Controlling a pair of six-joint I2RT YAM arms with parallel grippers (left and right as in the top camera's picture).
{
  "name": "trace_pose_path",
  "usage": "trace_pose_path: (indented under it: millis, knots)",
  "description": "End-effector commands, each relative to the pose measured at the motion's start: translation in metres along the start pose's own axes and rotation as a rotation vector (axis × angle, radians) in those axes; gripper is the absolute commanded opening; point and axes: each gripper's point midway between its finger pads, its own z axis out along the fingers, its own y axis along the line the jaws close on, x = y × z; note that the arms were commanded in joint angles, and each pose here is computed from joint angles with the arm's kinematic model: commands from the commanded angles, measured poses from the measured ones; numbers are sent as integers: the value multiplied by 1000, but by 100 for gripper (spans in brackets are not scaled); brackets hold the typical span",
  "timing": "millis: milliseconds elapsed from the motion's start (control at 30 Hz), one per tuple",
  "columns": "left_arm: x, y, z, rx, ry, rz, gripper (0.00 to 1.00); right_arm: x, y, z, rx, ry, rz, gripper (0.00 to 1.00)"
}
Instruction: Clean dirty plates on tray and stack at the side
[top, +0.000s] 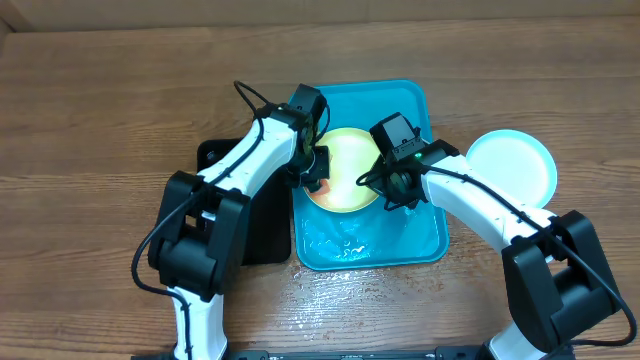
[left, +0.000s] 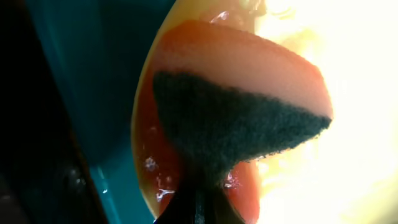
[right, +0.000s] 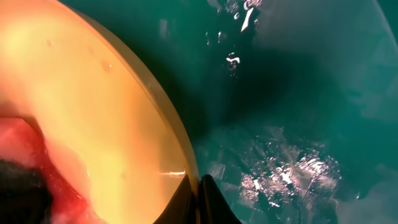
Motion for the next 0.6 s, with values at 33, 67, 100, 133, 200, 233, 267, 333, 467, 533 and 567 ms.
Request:
trace_pose_path:
  millis: [33, 67, 100, 133, 200, 233, 267, 333, 467, 533, 567]
  knots:
    - [12, 38, 21, -188, 69, 32, 4, 3, 6, -1, -19, -1, -3, 4]
    - [14, 41, 19, -208, 78, 32, 4, 2, 6, -1, -21, -2, -3, 4]
    - [14, 43, 15, -222, 82, 31, 4, 2, 7, -1, -23, -3, -3, 4]
    - [12, 44, 11, -230, 85, 39, 4, 2, 7, -1, -24, -4, -3, 4]
    - [6, 37, 3, -210, 76, 49, 4, 2, 7, -1, -24, -3, -4, 4]
    - [3, 27, -1, -165, 73, 64, 4, 2, 7, -1, -24, -3, -4, 4]
    - [1, 16, -3, -109, 74, 83, 4, 2, 7, -1, -24, -4, -4, 4]
    - [3, -10, -5, 33, 94, 108, 4, 2, 8, -1, -25, -4, -4, 4]
    - [18, -37, -1, 197, 175, 125, 4, 2, 7, -1, -25, -3, -4, 4]
    - [28, -46, 1, 250, 224, 134, 4, 2, 7, -1, -25, -4, -4, 4]
    - [34, -49, 4, 267, 250, 138, 4, 2, 8, -1, -25, -4, -4, 4]
